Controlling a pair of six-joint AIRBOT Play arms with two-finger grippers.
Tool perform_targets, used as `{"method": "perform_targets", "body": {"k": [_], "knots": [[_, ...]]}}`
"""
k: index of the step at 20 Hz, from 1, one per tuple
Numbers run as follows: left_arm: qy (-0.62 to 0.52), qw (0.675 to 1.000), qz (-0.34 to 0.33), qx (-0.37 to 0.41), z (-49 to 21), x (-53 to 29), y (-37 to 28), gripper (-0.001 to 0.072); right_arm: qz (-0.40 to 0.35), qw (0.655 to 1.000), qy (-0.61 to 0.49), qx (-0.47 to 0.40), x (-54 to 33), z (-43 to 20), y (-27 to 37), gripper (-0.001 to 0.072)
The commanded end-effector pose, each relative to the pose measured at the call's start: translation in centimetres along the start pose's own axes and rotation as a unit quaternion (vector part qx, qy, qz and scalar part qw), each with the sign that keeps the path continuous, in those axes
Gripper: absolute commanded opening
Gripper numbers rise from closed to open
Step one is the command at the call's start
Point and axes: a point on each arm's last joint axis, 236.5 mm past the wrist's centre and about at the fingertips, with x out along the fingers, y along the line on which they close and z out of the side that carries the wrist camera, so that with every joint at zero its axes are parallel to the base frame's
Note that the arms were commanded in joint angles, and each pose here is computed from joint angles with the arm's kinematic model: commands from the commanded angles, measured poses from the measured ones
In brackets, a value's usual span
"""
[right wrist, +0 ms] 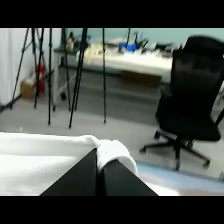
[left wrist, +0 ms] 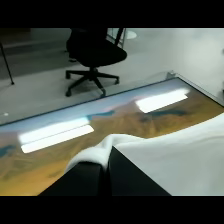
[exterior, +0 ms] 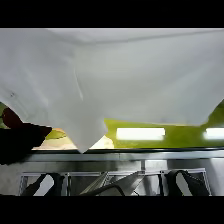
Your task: Fold the shirts.
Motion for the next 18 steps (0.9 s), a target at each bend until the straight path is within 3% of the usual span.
{"method": "perform_targets", "body": {"k": [1,6,11,14,18], "knots": [[0.097,0.992,-0.055,-0.065,-6.3,4.7,2.0,0.0012,0.046,0.989,0.125,0.064,3.6,-8.2,-0.5,0.0017],[0.289,0.947,-0.035,-0.133,-23.2,16.9,8.6,0.0012,0.087,0.925,0.302,0.215,10.6,-27.6,-1.8,0.0017],[0.338,0.920,-0.025,-0.196,-33.8,26.3,14.1,0.0012,0.074,0.848,0.403,0.336,15.0,-45.2,-3.0,0.0017],[0.360,0.915,-0.029,-0.180,-37.1,29.8,15.2,0.0012,0.086,0.836,0.384,0.382,18.0,-49.3,-3.1,0.0017],[0.393,0.902,0.019,-0.177,-39.6,29.8,17.6,0.0012,0.089,0.839,0.377,0.382,20.3,-50.0,-4.4,0.0017]]}}
